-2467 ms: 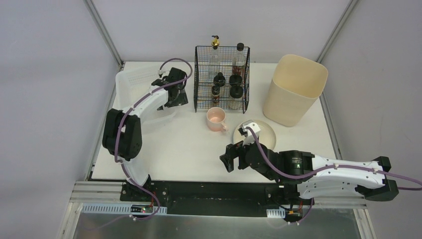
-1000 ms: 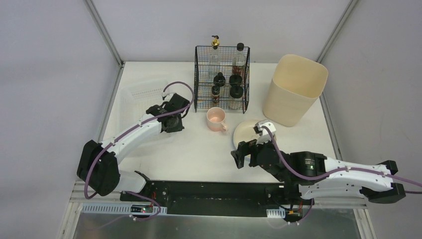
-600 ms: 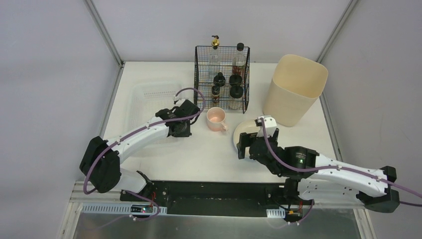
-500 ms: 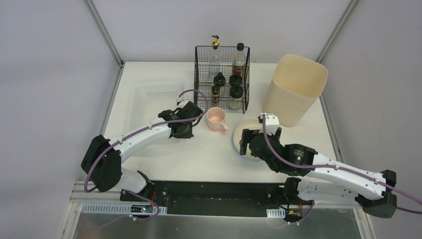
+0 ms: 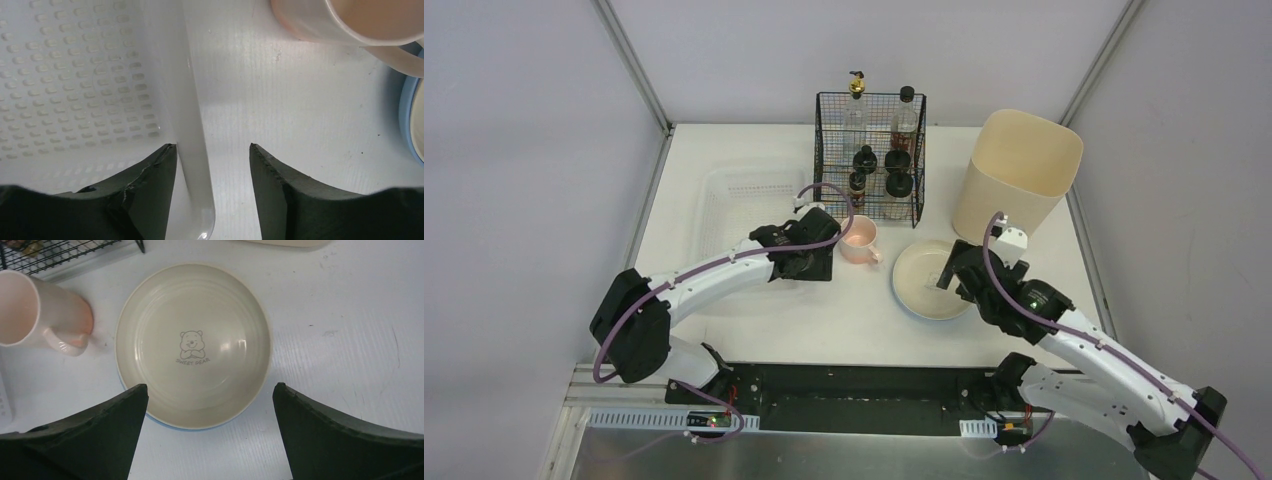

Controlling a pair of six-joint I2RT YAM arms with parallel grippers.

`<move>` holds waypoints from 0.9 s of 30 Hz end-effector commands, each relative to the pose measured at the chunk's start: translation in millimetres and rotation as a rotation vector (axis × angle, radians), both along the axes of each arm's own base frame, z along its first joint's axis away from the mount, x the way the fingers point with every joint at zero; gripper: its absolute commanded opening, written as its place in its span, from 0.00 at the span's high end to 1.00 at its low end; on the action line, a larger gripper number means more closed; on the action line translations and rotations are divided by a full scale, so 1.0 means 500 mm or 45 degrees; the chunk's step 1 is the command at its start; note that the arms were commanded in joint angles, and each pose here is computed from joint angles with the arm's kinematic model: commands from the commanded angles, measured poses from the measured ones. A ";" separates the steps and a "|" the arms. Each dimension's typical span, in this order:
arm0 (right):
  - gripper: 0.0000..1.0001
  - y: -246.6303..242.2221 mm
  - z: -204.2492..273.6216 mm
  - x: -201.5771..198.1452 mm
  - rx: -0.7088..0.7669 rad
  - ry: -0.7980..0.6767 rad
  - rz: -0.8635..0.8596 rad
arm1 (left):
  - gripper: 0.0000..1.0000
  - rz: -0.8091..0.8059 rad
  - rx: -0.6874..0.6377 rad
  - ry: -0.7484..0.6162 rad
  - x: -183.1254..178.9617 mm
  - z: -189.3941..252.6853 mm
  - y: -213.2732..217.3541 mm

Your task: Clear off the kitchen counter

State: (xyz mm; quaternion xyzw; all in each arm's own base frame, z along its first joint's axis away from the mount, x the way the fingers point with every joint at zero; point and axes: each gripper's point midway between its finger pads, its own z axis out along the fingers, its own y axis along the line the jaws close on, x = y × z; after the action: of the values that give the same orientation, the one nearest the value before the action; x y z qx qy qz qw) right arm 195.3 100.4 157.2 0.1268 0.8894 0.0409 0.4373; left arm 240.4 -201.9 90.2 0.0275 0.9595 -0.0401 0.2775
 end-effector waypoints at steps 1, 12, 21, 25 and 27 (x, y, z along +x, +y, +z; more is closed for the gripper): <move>0.01 -0.020 -0.032 0.000 0.042 0.072 -0.088 | 0.42 -0.032 -0.050 -0.033 0.003 0.014 -0.018; 0.01 -0.070 -0.116 0.000 0.101 0.207 -0.301 | 0.36 -0.053 -0.143 -0.158 0.002 0.095 -0.010; 0.07 -0.070 -0.179 -0.019 0.175 0.296 -0.397 | 0.32 -0.072 -0.269 -0.257 -0.029 0.185 0.011; 0.11 -0.059 -0.208 -0.026 0.216 0.343 -0.423 | 0.30 -0.089 -0.317 -0.273 -0.044 0.208 0.017; 0.13 -0.056 -0.223 -0.028 0.235 0.361 -0.443 | 0.29 -0.096 -0.334 -0.280 -0.051 0.217 0.019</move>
State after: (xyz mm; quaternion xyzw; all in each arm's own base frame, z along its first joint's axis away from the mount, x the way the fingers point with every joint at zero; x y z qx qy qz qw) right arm 179.1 63.9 55.4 0.2866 0.9073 0.0065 0.3075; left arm 225.7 -194.5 189.5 0.0180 0.9106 -0.1579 0.3816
